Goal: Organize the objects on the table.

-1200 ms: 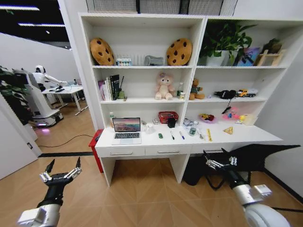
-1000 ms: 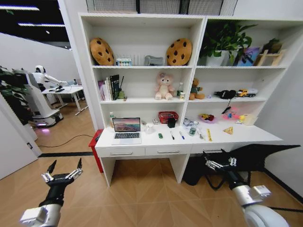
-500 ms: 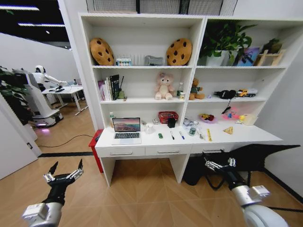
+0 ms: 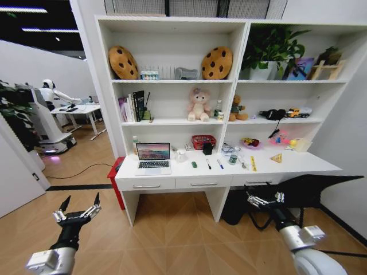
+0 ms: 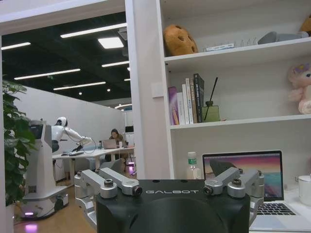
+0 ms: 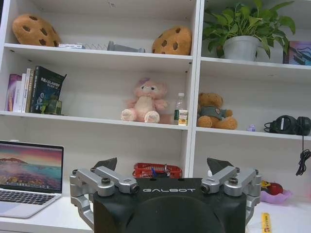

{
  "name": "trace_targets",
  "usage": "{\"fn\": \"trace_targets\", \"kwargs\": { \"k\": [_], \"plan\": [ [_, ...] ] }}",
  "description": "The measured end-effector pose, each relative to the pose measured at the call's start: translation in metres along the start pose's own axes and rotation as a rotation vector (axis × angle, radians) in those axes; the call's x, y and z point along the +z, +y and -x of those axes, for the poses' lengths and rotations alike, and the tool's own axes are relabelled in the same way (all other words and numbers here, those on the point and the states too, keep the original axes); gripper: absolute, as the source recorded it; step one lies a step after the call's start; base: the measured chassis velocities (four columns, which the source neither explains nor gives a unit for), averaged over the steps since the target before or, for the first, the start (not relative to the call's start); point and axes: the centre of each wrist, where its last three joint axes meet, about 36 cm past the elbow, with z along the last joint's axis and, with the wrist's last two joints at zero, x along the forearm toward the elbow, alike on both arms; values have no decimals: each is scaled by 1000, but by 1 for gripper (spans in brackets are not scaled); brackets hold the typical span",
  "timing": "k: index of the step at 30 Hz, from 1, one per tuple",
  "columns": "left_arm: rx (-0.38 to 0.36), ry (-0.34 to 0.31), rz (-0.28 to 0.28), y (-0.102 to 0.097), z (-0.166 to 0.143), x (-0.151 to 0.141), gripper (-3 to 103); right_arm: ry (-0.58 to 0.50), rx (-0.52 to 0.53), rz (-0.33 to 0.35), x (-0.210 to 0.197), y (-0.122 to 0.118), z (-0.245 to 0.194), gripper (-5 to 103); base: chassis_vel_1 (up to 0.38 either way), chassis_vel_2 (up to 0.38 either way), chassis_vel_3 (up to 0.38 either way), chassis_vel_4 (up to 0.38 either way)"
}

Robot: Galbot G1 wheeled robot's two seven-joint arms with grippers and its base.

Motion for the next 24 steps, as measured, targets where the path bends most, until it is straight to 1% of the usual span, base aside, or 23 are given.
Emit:
{"fn": "trace_targets", "kwargs": {
  "k": [3, 4, 10, 11, 12, 15, 24],
  "plan": [
    [4, -2, -1, 0, 0, 0, 100, 0, 2, -1, 0, 0, 0, 100, -117, 118, 122, -112],
    [6, -3, -1, 0, -1, 0, 98, 0, 3, 0, 0, 0, 0, 100, -129, 137, 161, -137],
    [5, -8, 3, 0, -1, 1, 98, 1, 2, 0, 1, 1, 0, 100, -145, 138, 152, -138],
    [1, -8, 12, 0, -1, 3, 94, 3, 3, 1, 1, 1, 0, 100, -129, 118, 104, -116],
    [-1, -10, 13, 0, -1, 3, 96, 4, 3, 2, 1, 2, 0, 100, -92, 118, 104, -116],
    [-3, -20, 10, 0, -1, 3, 97, 5, 3, 2, 0, 2, 0, 100, -93, 98, 104, -112],
    [-2, -30, 10, -1, 0, 5, 98, 7, 3, 2, -1, 1, 1, 100, -88, 90, 96, -96]
  ]
}}
